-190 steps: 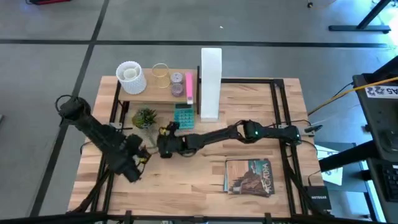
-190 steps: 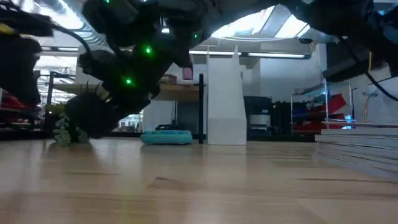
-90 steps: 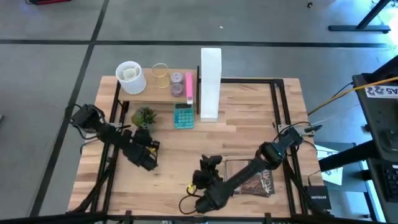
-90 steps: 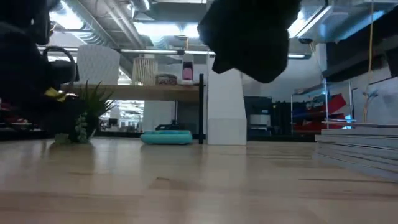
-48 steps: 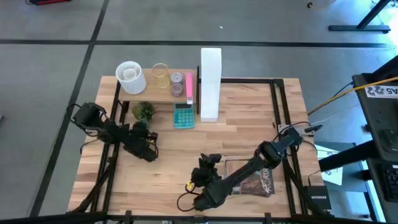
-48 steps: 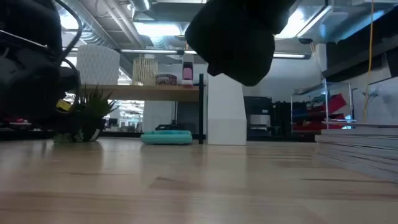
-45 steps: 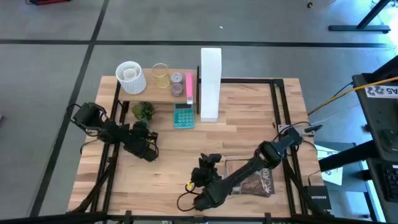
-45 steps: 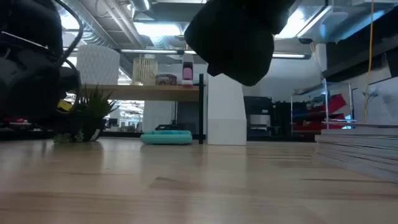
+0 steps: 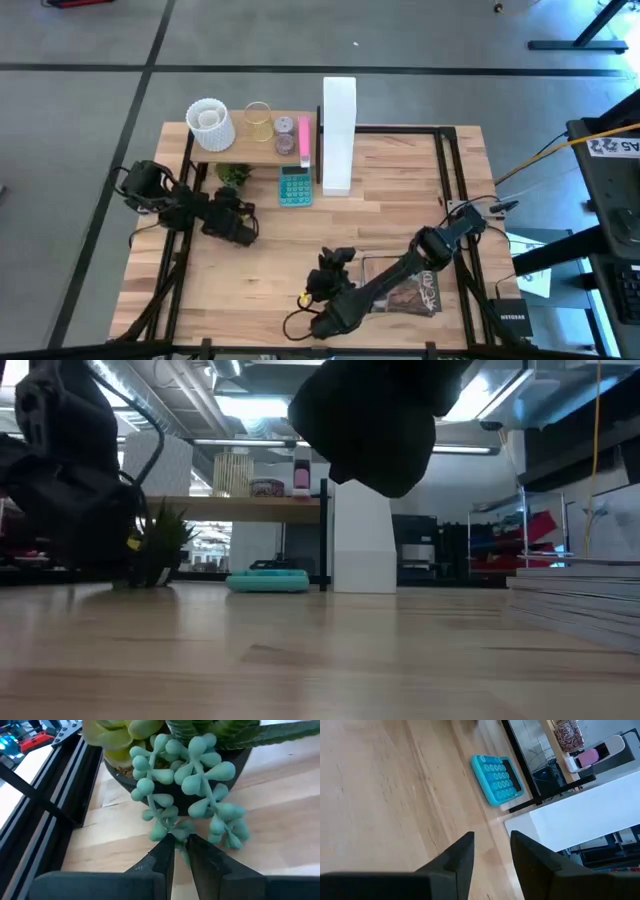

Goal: Stock shelves
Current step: Put the plant pot under the shelf, then put the brown book into the white bookshelf

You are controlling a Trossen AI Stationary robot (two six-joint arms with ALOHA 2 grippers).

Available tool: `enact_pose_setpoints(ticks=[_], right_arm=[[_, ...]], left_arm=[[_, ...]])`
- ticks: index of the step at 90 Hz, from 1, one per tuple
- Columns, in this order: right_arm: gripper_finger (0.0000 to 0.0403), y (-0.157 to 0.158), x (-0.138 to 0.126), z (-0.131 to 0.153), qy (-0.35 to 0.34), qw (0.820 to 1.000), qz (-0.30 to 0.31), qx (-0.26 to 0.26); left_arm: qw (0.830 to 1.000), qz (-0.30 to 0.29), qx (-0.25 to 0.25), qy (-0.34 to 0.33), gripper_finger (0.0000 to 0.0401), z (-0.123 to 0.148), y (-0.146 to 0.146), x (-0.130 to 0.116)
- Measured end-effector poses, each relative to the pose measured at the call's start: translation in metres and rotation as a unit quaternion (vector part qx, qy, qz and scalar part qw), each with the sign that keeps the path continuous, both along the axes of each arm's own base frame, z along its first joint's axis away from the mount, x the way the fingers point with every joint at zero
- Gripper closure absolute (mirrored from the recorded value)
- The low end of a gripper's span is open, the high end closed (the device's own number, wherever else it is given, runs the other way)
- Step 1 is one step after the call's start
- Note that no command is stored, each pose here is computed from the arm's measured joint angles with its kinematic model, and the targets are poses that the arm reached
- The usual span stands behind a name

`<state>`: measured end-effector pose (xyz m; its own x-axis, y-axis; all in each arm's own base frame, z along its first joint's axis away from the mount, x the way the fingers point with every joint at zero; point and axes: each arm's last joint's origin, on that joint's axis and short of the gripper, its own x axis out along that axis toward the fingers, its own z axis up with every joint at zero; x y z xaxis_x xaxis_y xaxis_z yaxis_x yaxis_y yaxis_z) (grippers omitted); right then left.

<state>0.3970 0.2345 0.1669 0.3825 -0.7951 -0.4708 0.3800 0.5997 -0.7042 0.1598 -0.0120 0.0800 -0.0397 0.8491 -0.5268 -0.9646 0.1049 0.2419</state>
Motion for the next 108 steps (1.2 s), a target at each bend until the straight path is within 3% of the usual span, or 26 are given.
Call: enact_pose_setpoints(ticks=[31, 46, 86, 108], right_arm=[[0.0291, 0.000, 0.000, 0.000, 0.001, 1.000, 0.000, 0.000], [0.0291, 0.004, -0.003, 0.000, 0.000, 1.000, 0.006, -0.002], [0.0290, 0.041, -0.034, 0.003, 0.030, 0.998, 0.050, 0.002], [0.0290, 0.064, -0.067, 0.051, 0.033, 0.993, 0.105, 0.048]], left_arm=[[0.999, -0.015, -0.041, -0.013, 0.0363, 0.012, -0.005, 0.001], [0.994, -0.065, -0.072, -0.039, 0.0362, 0.026, -0.021, 0.007], [0.971, -0.185, -0.094, -0.117, 0.0360, 0.084, -0.049, 0.010], [0.939, -0.275, -0.081, -0.190, 0.0318, 0.107, -0.074, 0.012]])
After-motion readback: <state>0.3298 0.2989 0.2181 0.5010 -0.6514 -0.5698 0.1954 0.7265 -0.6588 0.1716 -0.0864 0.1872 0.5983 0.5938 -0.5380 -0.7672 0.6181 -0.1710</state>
